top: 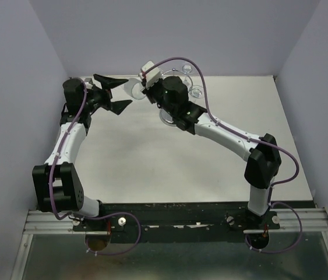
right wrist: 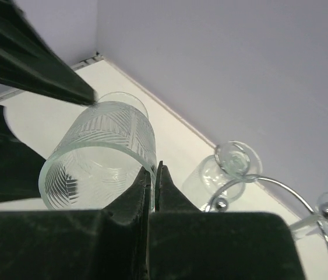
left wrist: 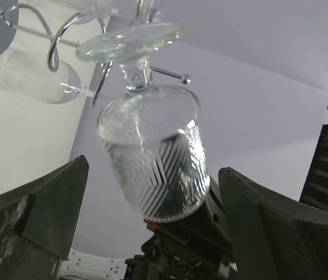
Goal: Take the wine glass off the wine glass rack
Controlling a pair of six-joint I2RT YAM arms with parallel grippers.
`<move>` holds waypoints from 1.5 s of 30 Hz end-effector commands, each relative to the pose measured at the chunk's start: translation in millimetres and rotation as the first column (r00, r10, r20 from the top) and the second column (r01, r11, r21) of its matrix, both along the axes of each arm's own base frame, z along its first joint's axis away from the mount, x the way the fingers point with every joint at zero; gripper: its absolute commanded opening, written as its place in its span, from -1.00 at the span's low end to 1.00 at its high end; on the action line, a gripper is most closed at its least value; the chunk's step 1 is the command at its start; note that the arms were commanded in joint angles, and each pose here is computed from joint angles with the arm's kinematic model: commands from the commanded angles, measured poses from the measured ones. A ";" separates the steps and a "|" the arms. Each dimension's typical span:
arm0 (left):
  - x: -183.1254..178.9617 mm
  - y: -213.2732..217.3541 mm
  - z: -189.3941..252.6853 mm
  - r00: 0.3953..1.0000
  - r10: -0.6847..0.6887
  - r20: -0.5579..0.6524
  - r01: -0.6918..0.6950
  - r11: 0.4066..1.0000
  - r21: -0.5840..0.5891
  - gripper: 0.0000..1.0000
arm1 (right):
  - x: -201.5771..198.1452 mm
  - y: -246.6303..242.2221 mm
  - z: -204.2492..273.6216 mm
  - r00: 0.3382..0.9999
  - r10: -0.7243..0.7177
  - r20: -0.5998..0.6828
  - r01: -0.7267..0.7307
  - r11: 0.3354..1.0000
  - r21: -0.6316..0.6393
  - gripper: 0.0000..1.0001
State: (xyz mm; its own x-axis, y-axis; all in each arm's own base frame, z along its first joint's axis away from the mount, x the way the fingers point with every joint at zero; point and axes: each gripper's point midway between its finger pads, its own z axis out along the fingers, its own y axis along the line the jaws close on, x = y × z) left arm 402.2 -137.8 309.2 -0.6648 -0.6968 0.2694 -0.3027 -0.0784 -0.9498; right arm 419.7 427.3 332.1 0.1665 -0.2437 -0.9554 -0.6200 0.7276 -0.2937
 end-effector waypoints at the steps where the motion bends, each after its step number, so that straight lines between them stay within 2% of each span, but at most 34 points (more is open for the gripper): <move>1: -0.2 23.1 49.5 0.978 0.047 0.204 -0.066 0.994 0.090 0.98 | 24.3 -65.8 107.2 0.968 -0.193 0.160 0.155 0.962 0.224 -0.99; 3: 1.7 26.7 52.0 0.957 0.016 0.288 -0.067 0.983 0.169 0.97 | 31.8 -92.6 125.6 0.958 -0.230 0.169 0.184 0.950 0.253 -0.99; 4: 4.7 30.4 48.2 0.928 -0.028 0.371 -0.081 0.959 0.273 0.98 | 34.2 -109.6 136.6 0.951 -0.253 0.180 0.201 0.943 0.265 -0.99; 5: 5.6 33.7 50.9 0.875 -0.092 0.476 -0.113 0.916 0.386 0.97 | 35.3 -126.9 146.2 0.939 -0.283 0.194 0.226 0.935 0.272 -0.99; 6: 3.8 35.7 55.7 0.788 -0.189 0.586 -0.165 0.852 0.497 0.97 | 36.9 -147.3 154.1 0.926 -0.315 0.210 0.254 0.928 0.273 -0.99; 7: -0.6 35.8 58.0 0.722 -0.276 0.635 -0.196 0.798 0.570 0.97 | 41.6 -171.9 158.3 0.909 -0.354 0.218 0.292 0.916 0.274 -0.99; 8: -5.1 35.2 54.2 0.691 -0.326 0.645 -0.201 0.771 0.604 0.97 | 41.1 -194.0 164.8 0.893 -0.388 0.226 0.322 0.905 0.279 -0.99; 10: -9.6 33.7 51.5 0.623 -0.365 0.692 -0.239 0.754 0.612 0.97 | 41.1 -239.3 168.7 0.860 -0.459 0.222 0.395 0.875 0.279 -0.99; 11: -9.3 35.1 45.0 0.620 -0.363 0.695 -0.254 0.746 0.616 0.98 | 40.7 -263.8 167.6 0.840 -0.497 0.216 0.438 0.857 0.271 -0.99; 12: -6.8 38.6 36.9 0.641 -0.351 0.682 -0.270 0.729 0.629 0.97 | 39.9 -288.2 162.2 0.821 -0.533 0.205 0.483 0.839 0.250 -0.99; 15: 1.7 49.8 1.4 0.748 -0.340 0.570 -0.254 0.647 0.719 0.98 | 33.2 -356.1 135.4 0.772 -0.612 0.168 0.593 0.790 0.155 -0.99; 16: 1.4 49.9 -9.3 0.759 -0.363 0.540 -0.228 0.629 0.743 0.98 | 28.5 -382.9 125.4 0.752 -0.642 0.147 0.629 0.766 0.132 -0.99; 19: -3.3 48.5 -37.4 0.760 -0.438 0.479 -0.157 0.592 0.790 0.97 | 17.7 -442.8 85.1 0.705 -0.707 0.056 0.708 0.706 0.018 -0.99; 22: -15.3 43.3 -64.0 0.733 -0.531 0.425 -0.061 0.572 0.818 0.98 | 10.5 -484.0 53.2 0.666 -0.746 -0.014 0.741 0.664 -0.102 -0.99; 26: -23.1 37.5 -79.4 0.746 -0.546 0.380 0.028 0.597 0.802 0.97 | 10.2 -507.3 17.9 0.663 -0.740 -0.112 0.702 0.667 -0.250 -0.99; 29: -23.9 36.8 -71.6 0.741 -0.532 0.409 0.000 0.609 0.793 0.97 | 12.3 -509.9 -9.5 0.679 -0.704 -0.209 0.623 0.703 -0.344 -0.99; 32: -22.4 40.4 -75.9 0.761 -0.515 0.394 -0.013 0.595 0.803 0.97 | 17.2 -513.9 -42.2 0.655 -0.682 -0.325 0.552 0.726 -0.411 -0.99; 34: -23.4 40.6 -77.6 0.781 -0.493 0.383 -0.004 0.610 0.793 0.97 | 21.2 -518.6 -59.3 0.621 -0.677 -0.395 0.519 0.733 -0.440 -0.99; 37: -28.5 34.7 -70.0 0.766 -0.491 0.416 -0.010 0.637 0.771 0.97 | 29.2 -528.7 -75.8 0.571 -0.690 -0.445 0.500 0.722 -0.477 -0.99; 45: -42.5 35.4 -89.7 0.782 -0.501 0.371 0.008 0.604 0.797 0.97 | 46.8 -523.4 -100.6 0.541 -0.611 -0.579 0.403 0.792 -0.459 -0.99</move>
